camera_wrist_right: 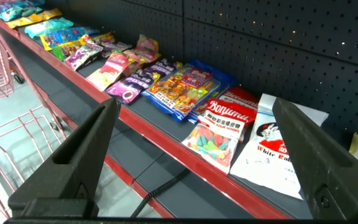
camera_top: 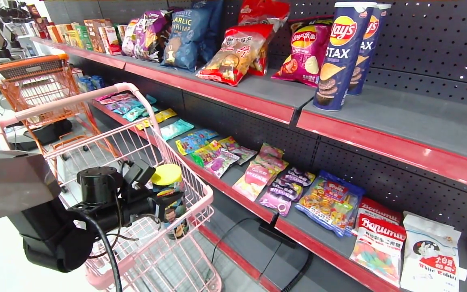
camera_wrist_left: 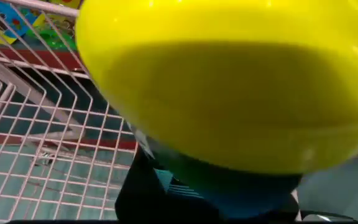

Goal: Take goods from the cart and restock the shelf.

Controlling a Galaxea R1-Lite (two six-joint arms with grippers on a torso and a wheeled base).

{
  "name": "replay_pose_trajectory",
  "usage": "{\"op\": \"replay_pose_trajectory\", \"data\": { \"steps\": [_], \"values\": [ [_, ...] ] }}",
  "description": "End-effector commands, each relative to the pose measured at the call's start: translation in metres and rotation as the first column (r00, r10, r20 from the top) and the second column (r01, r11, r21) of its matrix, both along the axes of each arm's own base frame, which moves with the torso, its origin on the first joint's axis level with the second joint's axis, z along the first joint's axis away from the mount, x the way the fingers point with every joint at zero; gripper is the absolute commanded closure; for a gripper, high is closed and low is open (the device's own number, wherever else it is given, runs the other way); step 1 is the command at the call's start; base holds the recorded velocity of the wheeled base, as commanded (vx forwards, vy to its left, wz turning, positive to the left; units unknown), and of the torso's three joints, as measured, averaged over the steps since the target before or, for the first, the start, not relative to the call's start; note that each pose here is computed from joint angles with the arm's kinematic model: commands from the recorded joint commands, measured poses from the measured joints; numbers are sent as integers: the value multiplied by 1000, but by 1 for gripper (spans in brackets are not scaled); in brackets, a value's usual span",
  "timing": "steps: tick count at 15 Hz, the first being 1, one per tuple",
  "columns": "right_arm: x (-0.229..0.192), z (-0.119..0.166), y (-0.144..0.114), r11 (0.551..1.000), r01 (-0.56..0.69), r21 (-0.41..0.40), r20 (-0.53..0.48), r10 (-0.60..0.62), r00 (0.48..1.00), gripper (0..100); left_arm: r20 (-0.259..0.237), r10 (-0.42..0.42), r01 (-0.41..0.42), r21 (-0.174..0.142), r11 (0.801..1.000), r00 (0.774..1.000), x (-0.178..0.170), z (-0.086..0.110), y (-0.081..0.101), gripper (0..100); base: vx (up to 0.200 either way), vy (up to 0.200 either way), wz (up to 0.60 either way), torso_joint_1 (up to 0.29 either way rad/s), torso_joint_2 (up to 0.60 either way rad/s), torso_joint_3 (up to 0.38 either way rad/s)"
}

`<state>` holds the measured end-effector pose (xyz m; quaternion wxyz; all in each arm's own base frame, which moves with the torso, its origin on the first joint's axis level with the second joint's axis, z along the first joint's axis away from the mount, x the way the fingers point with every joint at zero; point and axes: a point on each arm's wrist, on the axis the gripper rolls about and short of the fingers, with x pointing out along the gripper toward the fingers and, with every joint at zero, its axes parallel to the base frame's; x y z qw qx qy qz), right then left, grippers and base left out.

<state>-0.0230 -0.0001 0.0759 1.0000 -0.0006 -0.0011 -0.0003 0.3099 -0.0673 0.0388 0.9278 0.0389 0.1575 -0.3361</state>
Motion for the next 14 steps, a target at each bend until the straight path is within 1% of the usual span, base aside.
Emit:
{"op": "replay_pose_trajectory", "data": {
  "steps": [1, 2, 3, 4, 6, 7, 8, 9, 10, 11, 12, 13, 14],
  "values": [
    [0, 0, 0, 1000, -1, 0, -1, 1, 1000, 0, 33, 4, -4, -10, 1000, 999, -10, 18, 2, 100, 0, 0, 0, 0, 0, 0],
    [0, 0, 0, 1000, -1, 0, -1, 1, 1000, 0, 59, 18, -16, -44, 999, 998, -22, 41, 4, 100, 0, 0, 0, 0, 0, 0],
    [0, 0, 0, 1000, -1, -2, -1, 1, 1000, 0, 66, 37, -33, -64, 997, 997, -30, 55, 7, 100, 0, 0, 0, 0, 0, 0],
    [0, 0, 0, 1000, -1, -3, -1, 1, 1000, 0, 95, 66, -58, -82, 995, 993, -45, 84, 14, 100, 0, 0, 0, 0, 0, 0],
    [0, 0, 0, 1000, -1, -3, -1, 1, 1000, 0, 158, 102, -87, -103, 991, 982, -70, 130, 26, 100, 0, 0, 0, 0, 0, 0],
    [0, 0, 0, 1000, -1, 0, -1, 1, 1000, 0, 168, 142, -123, -114, 986, 976, -90, 156, 31, 100, 0, 0, 0, 0, 0, 0],
    [0, 0, 0, 1000, -1, -3, -1, 1, 1000, 0, 170, 185, -166, -119, 979, 968, -108, 177, 35, 100, 0, 0, 0, 0, 0, 0],
    [0, 0, 0, 1000, -1, -2, -1, 1, 1000, 0, 177, 206, -186, -122, 975, 962, -116, 186, 37, 100, 0, 0, 0, 0, 0, 0],
    [0, 0, 0, 1000, -1, 1, -1, 1, 1000, 0, 215, 244, -219, -134, 967, 946, -134, 203, 43, 100, 0, 0, 0, 0, 0, 0],
    [0, 0, 0, 1000, -1, 0, -1, 1, 1000, 0, 266, 294, -262, -150, 953, 918, -148, 212, 50, 100, 0, 0, 0, 0, 0, 0],
    [0, 0, 0, 1000, -1, 0, -1, 1, 1000, 0, 297, 331, -295, -162, 942, 896, -159, 217, 53, 100, 0, 0, 0, 0, 0, 0],
    [0, 0, 0, 1000, -1, 0, -1, 1, 1000, 0, 332, 367, -325, -177, 929, 869, -172, 222, 56, 100, 0, 0, 0, 85, -261, -168],
    [0, 0, 0, 1000, -1, 0, -1, 1, 1000, 0, 361, 420, -373, -194, 907, 833, -184, 229, 57, 100, 0, 0, 0, 110, -364, -232]
  ]
}}
